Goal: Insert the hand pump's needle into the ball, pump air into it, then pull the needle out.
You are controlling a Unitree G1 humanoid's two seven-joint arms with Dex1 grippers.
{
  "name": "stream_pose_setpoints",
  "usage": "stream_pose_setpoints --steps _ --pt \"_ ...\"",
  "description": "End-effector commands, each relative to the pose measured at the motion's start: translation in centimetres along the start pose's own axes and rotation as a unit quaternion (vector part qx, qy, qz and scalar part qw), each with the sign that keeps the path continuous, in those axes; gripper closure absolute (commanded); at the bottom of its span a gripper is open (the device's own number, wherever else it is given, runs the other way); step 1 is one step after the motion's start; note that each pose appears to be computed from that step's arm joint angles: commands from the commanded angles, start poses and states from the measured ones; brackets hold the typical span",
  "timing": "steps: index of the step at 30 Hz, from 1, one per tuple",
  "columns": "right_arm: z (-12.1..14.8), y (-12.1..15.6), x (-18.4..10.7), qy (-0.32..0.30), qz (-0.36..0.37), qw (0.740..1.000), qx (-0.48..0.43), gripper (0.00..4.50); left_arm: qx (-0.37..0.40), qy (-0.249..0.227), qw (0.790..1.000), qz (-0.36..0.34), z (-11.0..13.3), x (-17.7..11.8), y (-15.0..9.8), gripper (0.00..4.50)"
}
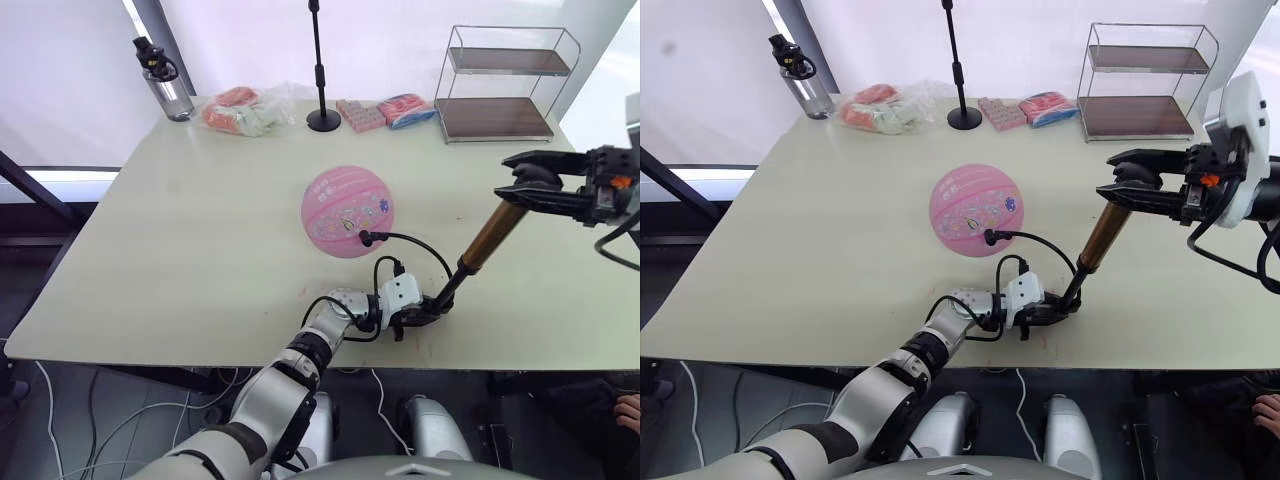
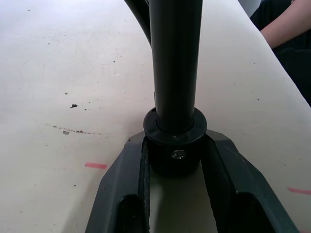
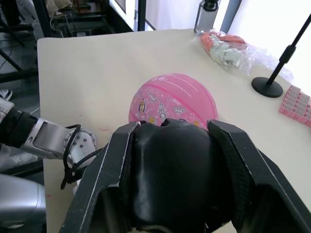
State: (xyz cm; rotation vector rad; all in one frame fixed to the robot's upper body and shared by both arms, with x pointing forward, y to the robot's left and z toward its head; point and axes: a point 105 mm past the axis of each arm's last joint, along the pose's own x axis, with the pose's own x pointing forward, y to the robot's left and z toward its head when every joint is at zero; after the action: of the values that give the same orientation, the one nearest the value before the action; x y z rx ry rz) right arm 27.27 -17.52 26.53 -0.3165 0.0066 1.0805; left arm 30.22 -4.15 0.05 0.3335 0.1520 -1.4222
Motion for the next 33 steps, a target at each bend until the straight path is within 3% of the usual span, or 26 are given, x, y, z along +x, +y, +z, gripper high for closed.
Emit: stream_pose_setpoints --steps 1,9,16,21,29,33 --pt "-3.0 1.4 1.6 0.017 0.014 0.999 0.025 2.67 -0.051 0.063 0.997 -0.014 -4.0 -0.8 -1.8 3.43" --pt "-11.1 2.8 3.6 0.064 0.001 0.997 0.044 2.67 -0.05 0.063 0.997 -0.013 -4.0 -0.8 -1.8 3.43" --pt "-14.4 4.0 4.8 0.063 -0.016 0.997 0.034 2.67 -0.049 0.064 0.997 -0.012 -4.0 -0.8 -1.7 3.43" --pt "-11.7 3.2 4.5 0.04 -0.006 0.999 0.006 2.67 -0.048 0.064 0.997 -0.011 -4.0 -0.8 -1.7 3.43" --pt "-4.0 0.9 1.9 -0.013 -0.004 1.0 -0.024 2.67 -0.05 0.064 0.997 -0.012 -4.0 -0.8 -1.7 3.43" --pt "-0.9 0.0 0.1 -0.022 -0.006 0.999 -0.03 2.67 -0.058 0.079 0.995 -0.009 -5.3 -0.8 -2.7 3.43"
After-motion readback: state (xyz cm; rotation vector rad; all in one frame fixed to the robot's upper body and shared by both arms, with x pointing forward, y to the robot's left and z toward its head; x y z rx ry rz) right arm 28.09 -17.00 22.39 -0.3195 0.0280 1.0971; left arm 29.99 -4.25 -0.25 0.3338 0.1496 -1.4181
